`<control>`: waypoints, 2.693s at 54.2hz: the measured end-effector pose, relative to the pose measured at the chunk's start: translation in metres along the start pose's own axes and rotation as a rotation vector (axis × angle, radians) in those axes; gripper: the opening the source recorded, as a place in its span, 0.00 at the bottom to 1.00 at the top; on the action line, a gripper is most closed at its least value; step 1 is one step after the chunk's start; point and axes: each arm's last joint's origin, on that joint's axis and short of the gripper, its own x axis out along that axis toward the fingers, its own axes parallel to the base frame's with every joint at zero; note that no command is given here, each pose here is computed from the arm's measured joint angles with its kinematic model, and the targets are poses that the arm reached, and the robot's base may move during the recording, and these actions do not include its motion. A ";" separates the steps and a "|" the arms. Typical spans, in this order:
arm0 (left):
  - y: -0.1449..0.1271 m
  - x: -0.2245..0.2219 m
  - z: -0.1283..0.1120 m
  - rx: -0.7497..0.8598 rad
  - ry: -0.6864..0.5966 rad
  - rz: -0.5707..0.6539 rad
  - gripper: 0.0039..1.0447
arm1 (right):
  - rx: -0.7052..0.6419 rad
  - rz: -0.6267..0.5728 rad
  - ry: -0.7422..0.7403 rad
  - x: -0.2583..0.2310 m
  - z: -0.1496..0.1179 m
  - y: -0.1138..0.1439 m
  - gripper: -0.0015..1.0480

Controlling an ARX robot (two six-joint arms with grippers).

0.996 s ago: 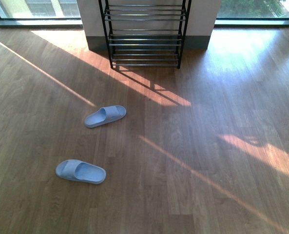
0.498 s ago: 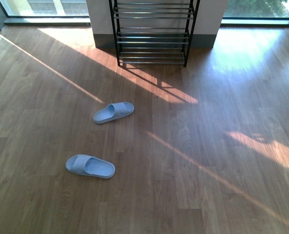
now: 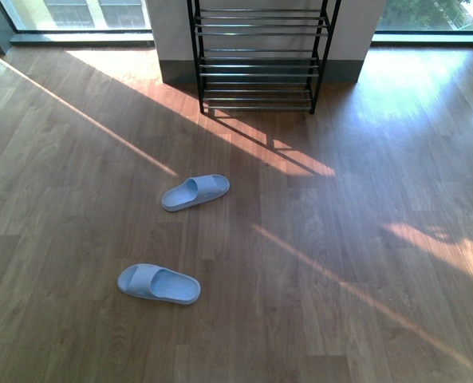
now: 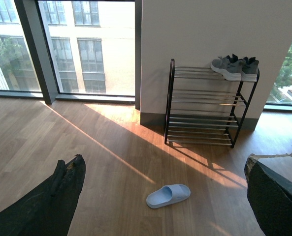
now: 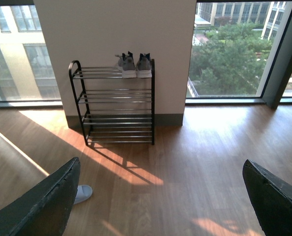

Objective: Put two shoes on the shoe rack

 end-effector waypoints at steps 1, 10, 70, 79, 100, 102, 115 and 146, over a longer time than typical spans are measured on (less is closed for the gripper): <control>0.000 0.000 0.000 0.000 0.000 0.000 0.91 | 0.000 0.000 0.000 0.000 0.000 0.000 0.91; 0.000 0.000 0.000 0.000 0.000 0.000 0.91 | 0.000 0.001 0.002 0.000 0.000 0.000 0.91; 0.000 0.000 0.000 0.000 0.000 0.000 0.91 | 0.000 0.001 0.000 0.000 0.000 0.000 0.91; 0.000 0.000 0.000 0.000 0.000 0.000 0.91 | 0.000 0.000 0.000 0.000 0.000 0.000 0.91; 0.000 0.000 0.000 0.000 0.000 0.000 0.91 | 0.000 0.001 0.000 0.000 0.000 0.000 0.91; 0.000 0.000 0.000 0.000 0.000 0.000 0.91 | 0.000 0.000 0.000 0.000 0.000 0.000 0.91; 0.000 0.000 0.000 0.000 0.000 0.000 0.91 | 0.000 -0.002 0.000 0.000 0.000 0.000 0.91; 0.000 0.000 0.000 0.000 0.000 0.000 0.91 | 0.032 0.231 0.091 0.006 -0.004 0.004 0.91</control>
